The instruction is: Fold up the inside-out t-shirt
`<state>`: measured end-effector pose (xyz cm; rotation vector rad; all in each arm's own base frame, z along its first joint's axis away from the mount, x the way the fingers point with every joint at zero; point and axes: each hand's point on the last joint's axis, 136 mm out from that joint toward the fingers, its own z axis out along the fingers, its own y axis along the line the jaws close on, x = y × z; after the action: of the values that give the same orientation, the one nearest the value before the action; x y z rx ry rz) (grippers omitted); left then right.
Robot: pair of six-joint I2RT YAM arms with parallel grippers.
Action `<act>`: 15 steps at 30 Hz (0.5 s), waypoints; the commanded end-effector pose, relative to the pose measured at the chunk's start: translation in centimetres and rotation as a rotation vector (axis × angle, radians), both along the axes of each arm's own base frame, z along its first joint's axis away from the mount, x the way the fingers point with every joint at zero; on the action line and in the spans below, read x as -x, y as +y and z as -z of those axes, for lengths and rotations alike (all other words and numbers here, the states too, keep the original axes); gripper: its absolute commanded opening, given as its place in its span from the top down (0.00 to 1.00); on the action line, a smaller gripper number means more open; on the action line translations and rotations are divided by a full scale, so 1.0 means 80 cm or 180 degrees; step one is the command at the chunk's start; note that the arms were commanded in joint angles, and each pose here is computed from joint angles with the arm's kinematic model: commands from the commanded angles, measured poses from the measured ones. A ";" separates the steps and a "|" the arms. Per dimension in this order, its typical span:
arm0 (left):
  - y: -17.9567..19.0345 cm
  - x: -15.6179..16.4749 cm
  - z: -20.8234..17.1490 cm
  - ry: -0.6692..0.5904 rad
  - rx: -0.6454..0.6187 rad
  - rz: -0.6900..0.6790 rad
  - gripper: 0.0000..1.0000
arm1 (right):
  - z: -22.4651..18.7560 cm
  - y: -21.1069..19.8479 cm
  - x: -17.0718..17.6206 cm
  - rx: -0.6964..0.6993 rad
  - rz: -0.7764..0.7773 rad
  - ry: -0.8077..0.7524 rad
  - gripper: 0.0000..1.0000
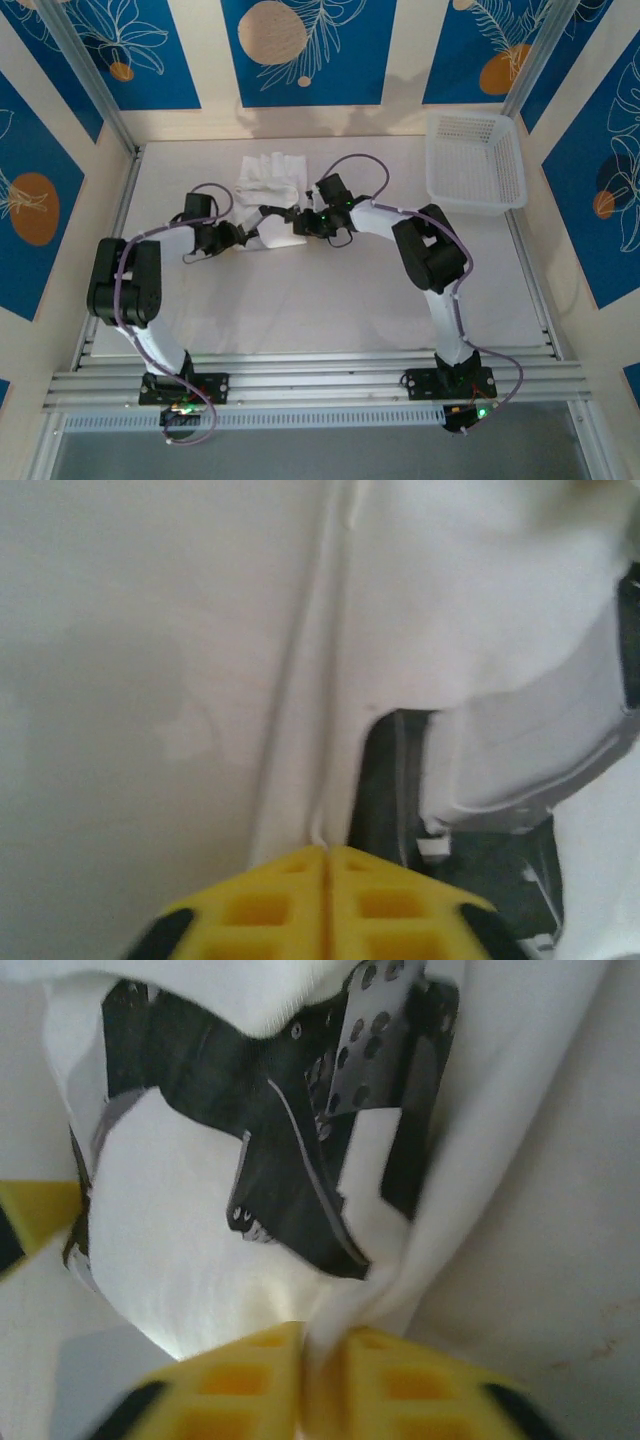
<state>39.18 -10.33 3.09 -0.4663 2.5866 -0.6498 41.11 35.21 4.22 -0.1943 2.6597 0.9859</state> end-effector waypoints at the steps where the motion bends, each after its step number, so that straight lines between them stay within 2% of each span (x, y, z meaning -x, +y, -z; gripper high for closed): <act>1: -0.025 0.036 -0.005 0.0046 0.0231 0.0150 1.00 | -0.010 -0.010 0.024 0.0026 -0.0007 0.0047 1.00; 5: -0.034 0.116 0.001 0.0214 0.0242 0.0218 1.00 | -0.013 -0.042 0.089 0.0060 -0.0058 0.0169 1.00; 8: -0.057 0.192 -0.002 0.0307 0.0232 0.0461 1.00 | 0.002 -0.072 0.167 0.0159 -0.0081 0.0360 0.99; 9: -0.064 0.216 -0.005 0.0309 0.0185 0.0543 0.94 | 0.007 -0.083 0.195 0.0206 -0.0061 0.0418 0.98; 11: -0.068 0.254 -0.015 0.0289 0.0162 0.0607 0.64 | 0.019 -0.102 0.247 0.0264 0.0017 0.0493 0.94; 12: -0.066 0.265 -0.021 0.0262 0.0158 0.0596 0.53 | 0.022 -0.108 0.264 0.0268 0.0044 0.0500 0.87; 13: -0.062 0.273 -0.030 0.0193 0.0139 0.0575 0.44 | 0.023 -0.114 0.278 0.0280 0.0086 0.0514 0.73; 14: -0.055 0.276 -0.043 0.0083 0.0115 0.0545 0.39 | 0.019 -0.119 0.286 0.0295 0.0104 0.0507 0.62; 15: -0.050 0.275 -0.055 -0.0037 0.0094 0.0512 0.37 | 0.015 -0.124 0.288 0.0337 0.0139 0.0497 0.57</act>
<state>18.58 -16.84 7.70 -0.1563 2.5994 -0.8705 17.89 26.17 2.32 -0.2140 2.8742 0.9155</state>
